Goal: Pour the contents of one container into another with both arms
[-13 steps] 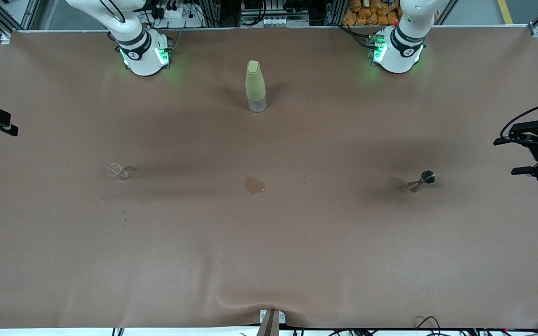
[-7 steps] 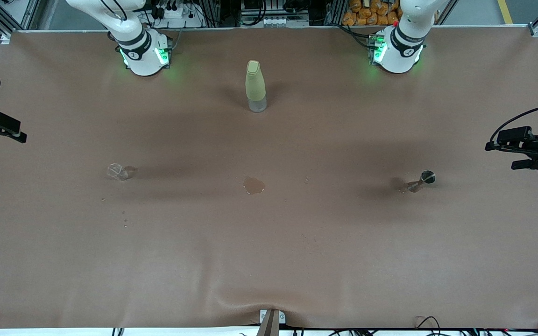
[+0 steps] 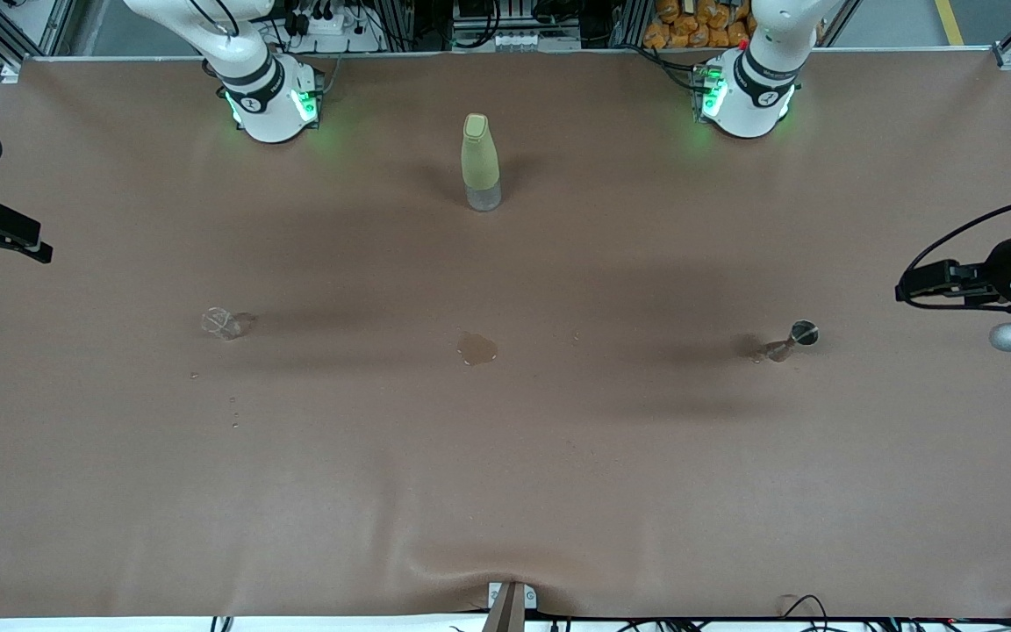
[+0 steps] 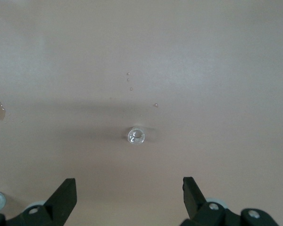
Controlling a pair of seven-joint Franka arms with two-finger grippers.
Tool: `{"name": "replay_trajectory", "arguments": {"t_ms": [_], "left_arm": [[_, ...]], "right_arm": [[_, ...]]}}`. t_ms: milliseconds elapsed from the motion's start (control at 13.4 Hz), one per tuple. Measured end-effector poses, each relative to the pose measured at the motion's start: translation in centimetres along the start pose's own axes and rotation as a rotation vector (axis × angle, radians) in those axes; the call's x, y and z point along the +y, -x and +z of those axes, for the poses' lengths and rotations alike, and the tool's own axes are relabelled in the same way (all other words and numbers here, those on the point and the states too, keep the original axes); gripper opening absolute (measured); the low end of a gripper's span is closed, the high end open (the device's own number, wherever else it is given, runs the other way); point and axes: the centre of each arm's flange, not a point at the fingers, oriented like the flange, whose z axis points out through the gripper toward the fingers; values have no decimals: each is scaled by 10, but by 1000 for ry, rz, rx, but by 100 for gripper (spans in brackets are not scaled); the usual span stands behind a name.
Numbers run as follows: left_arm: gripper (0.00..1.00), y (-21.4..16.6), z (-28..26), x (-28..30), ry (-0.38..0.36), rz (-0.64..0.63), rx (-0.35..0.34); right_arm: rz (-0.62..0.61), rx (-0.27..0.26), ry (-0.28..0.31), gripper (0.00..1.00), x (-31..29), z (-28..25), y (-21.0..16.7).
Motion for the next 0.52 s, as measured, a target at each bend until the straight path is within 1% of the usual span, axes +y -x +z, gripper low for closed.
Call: {"name": "replay_trajectory", "arguments": {"t_ms": [223, 521], "left_arm": [[100, -3, -1, -3, 4, -124, 30], [100, -9, 10, -13, 10, -172, 58]], "right_arm": [[1, -2, -1, 100, 0, 0, 0], [0, -14, 0, 100, -1, -6, 6]]}}
